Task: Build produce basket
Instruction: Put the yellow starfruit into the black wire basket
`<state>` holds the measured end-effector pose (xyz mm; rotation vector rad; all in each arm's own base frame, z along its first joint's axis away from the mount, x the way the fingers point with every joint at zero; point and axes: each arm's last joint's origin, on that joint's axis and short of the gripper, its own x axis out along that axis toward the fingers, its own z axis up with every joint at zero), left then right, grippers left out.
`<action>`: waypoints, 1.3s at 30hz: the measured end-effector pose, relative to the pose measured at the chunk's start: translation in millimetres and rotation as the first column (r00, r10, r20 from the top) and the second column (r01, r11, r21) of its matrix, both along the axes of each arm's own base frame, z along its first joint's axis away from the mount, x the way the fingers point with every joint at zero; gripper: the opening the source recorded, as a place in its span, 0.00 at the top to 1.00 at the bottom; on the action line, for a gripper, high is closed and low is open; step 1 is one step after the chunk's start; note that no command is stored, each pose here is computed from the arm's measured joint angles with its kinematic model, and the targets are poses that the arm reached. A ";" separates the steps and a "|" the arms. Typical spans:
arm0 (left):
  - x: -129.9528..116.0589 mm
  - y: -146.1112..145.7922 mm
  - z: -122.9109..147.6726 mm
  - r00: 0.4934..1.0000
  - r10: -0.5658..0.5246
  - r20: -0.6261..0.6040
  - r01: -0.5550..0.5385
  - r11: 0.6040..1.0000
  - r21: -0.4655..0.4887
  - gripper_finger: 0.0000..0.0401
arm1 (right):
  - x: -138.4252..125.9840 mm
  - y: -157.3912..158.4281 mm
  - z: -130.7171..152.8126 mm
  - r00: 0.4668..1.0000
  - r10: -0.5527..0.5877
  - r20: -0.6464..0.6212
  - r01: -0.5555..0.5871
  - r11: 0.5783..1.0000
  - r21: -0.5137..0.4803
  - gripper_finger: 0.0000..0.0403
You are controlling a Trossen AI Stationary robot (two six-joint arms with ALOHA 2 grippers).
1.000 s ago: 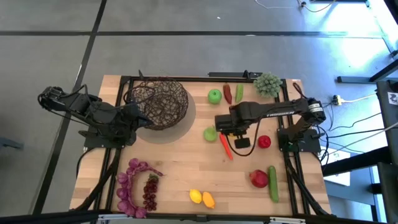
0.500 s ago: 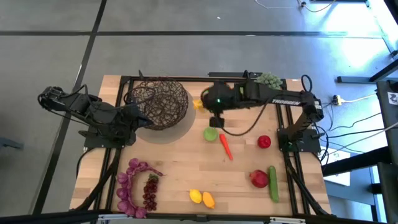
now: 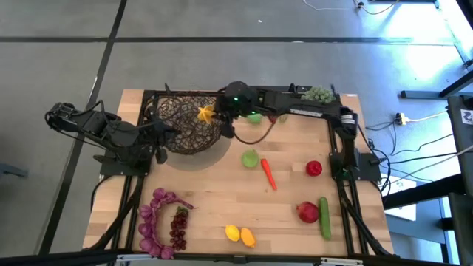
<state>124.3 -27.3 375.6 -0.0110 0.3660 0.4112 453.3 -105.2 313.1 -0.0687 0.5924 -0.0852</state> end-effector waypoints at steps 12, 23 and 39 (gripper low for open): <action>-0.4 1.1 0.4 0.999 0.037 0.008 -0.037 0.999 0.018 1.00 | 36.6 -40.4 -99.3 0.992 -0.096 -0.079 0.106 0.985 0.137 0.92; -0.6 1.2 0.4 1.000 0.029 -0.002 -0.029 0.999 0.040 1.00 | 47.6 -44.6 -135.3 0.987 -0.127 -0.095 0.143 0.974 0.178 0.92; -0.6 1.0 0.3 1.000 0.022 -0.003 -0.022 0.999 0.035 1.00 | 52.0 -45.1 -140.1 0.989 -0.133 -0.057 0.143 0.963 0.227 0.63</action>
